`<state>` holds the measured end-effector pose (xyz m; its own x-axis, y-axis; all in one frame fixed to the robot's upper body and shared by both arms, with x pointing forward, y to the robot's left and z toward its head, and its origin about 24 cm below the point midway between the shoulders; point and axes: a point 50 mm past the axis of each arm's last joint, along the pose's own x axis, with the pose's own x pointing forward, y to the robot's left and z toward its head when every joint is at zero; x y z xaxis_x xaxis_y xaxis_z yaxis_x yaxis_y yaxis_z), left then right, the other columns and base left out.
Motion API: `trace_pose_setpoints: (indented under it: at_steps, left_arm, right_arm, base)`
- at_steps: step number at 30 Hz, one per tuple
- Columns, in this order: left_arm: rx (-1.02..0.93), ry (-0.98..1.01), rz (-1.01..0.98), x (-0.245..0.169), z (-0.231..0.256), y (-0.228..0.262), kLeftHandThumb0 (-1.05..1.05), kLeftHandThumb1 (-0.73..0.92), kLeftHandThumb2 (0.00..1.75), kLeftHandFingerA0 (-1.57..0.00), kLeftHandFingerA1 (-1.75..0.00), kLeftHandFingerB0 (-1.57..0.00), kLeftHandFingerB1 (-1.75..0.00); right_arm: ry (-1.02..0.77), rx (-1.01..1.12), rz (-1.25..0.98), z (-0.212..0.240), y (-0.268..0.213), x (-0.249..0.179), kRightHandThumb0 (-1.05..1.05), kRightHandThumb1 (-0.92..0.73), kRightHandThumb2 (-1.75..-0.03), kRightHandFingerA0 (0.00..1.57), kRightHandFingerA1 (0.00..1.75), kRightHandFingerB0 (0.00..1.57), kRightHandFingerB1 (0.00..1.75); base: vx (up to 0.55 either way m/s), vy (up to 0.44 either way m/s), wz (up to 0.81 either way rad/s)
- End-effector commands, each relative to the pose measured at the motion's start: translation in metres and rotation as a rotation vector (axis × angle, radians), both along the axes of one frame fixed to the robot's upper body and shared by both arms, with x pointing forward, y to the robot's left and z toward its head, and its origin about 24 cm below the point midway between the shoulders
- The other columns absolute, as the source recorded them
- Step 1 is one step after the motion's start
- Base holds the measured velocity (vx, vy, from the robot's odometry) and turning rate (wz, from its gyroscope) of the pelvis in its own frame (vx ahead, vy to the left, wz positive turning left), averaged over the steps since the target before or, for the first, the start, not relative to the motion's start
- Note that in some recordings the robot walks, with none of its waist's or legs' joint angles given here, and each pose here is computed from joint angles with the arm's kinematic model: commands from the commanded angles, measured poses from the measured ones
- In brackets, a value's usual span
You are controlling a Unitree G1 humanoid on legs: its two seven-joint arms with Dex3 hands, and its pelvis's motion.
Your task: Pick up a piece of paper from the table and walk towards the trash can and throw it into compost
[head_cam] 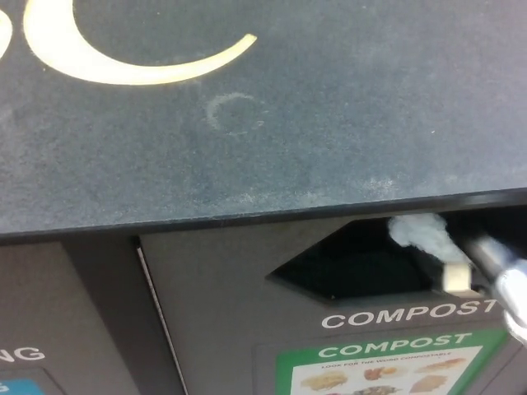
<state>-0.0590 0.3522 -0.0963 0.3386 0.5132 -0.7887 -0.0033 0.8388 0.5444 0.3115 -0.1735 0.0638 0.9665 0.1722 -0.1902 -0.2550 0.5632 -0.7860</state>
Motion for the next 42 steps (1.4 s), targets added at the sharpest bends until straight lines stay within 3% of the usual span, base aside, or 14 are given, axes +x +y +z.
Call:
trace_pose_setpoints:
  at_steps: [1,9,10,18,19,20,21,25,32,33,37,39,41,42]
  left_arm:
    - [0.011,0.001,-0.033,0.002,0.002,0.002,-0.11,0.67,0.66,-0.89,-0.86,-0.81,-0.71]
    - [-0.001,-0.019,-0.027,0.006,0.001,0.000,-0.06,0.63,0.73,-0.88,-0.88,-0.80,-0.71]
    - [-0.013,-0.024,-0.022,0.005,0.000,-0.002,-0.10,0.63,0.71,-0.89,-0.93,-0.83,-0.76]
    - [-0.012,-0.002,-0.027,0.005,-0.001,-0.002,-0.13,0.66,0.68,-0.89,-0.92,-0.81,-0.73]
    - [-0.013,-0.001,-0.037,0.005,0.000,-0.002,-0.08,0.65,0.74,-0.88,-0.88,-0.81,-0.72]
    - [-0.014,-0.001,-0.048,0.006,0.000,-0.002,-0.08,0.65,0.74,-0.88,-0.88,-0.81,-0.72]
    - [-0.013,-0.008,-0.045,0.006,0.000,-0.002,-0.07,0.63,0.80,-0.91,-0.93,-0.83,-0.76]
    - [-0.013,-0.006,-0.046,0.004,0.000,-0.003,-0.07,0.62,0.76,-0.91,-0.94,-0.85,-0.75]
    - [-0.015,0.000,-0.041,0.002,0.001,-0.003,-0.09,0.66,0.67,-0.89,-0.93,-0.82,-0.73]
    - [-0.011,0.001,-0.041,0.001,0.000,-0.003,-0.12,0.67,0.65,-0.91,-0.93,-0.83,-0.74]
    - [-0.010,0.006,-0.037,0.000,0.000,-0.002,-0.12,0.67,0.64,-0.90,-0.91,-0.82,-0.74]
    - [-0.006,0.010,-0.049,0.000,0.000,-0.003,-0.11,0.67,0.67,-0.89,-0.89,-0.82,-0.73]
    - [0.000,0.018,-0.063,0.000,0.001,-0.003,-0.11,0.67,0.67,-0.89,-0.89,-0.82,-0.73]
    - [0.000,0.021,-0.065,-0.001,0.000,-0.003,-0.09,0.67,0.68,-0.91,-0.91,-0.83,-0.73]
  right_arm:
    - [-0.047,-0.057,0.023,-0.002,0.017,0.016,-0.26,-0.76,-0.83,0.77,1.75,0.62,1.56]
    - [-0.005,-0.087,-0.029,-0.024,0.022,0.025,-0.24,-0.75,-0.83,0.78,1.72,0.64,1.50]
    - [0.011,-0.065,-0.075,-0.032,0.024,0.027,-0.22,-0.74,-0.80,0.76,1.63,0.69,1.22]
    - [-0.064,0.022,-0.177,-0.032,0.038,0.039,-0.27,-0.81,-0.66,0.66,1.47,0.43,0.52]
    - [-0.059,-0.037,-0.160,-0.033,0.039,0.039,-0.43,-0.72,-0.62,0.24,0.48,0.18,0.28]
    - [-0.053,-0.110,-0.141,-0.035,0.039,0.039,-0.43,-0.72,-0.62,0.24,0.48,0.18,0.28]
    - [-0.035,-0.179,-0.128,-0.037,0.039,0.040,-0.56,-0.62,-0.76,0.00,0.00,0.05,0.20]
    - [0.030,-0.357,-0.112,-0.043,0.038,0.039,-0.95,-0.60,-0.91,0.00,0.26,0.00,0.00]
    - [0.011,-0.414,-0.153,-0.046,0.036,0.033,-1.05,-0.65,-1.00,0.00,0.29,0.00,0.00]
    - [0.008,-0.416,-0.156,-0.044,0.036,0.034,-0.94,-0.77,-0.64,0.00,0.00,0.00,0.00]
    - [0.027,-0.449,-0.145,-0.038,0.038,0.037,-0.99,-0.72,-0.91,0.00,0.00,0.00,0.00]
    - [0.046,-0.452,-0.143,-0.038,0.038,0.037,-1.04,-0.89,-0.66,0.00,0.00,0.00,0.00]
    - [0.063,-0.450,-0.141,-0.038,0.038,0.036,-1.04,-0.89,-0.66,0.00,0.00,0.00,0.00]
    - [0.081,-0.449,-0.144,-0.039,0.037,0.035,-0.99,-0.71,-1.05,0.00,0.09,0.00,0.00]
  base:
    - [0.00,0.000,0.00]
    - [0.00,0.000,0.00]
    - [0.00,0.000,0.00]
    - [0.00,0.000,0.00]
    - [0.00,0.000,0.00]
    - [0.00,0.000,0.00]
    - [0.00,0.000,0.00]
    - [0.00,0.000,0.00]
    - [0.00,0.000,0.00]
    - [0.00,0.000,0.00]
    - [0.00,0.000,0.00]
    - [0.00,0.000,0.00]
    - [0.00,0.000,0.00]
    - [0.00,0.000,0.00]
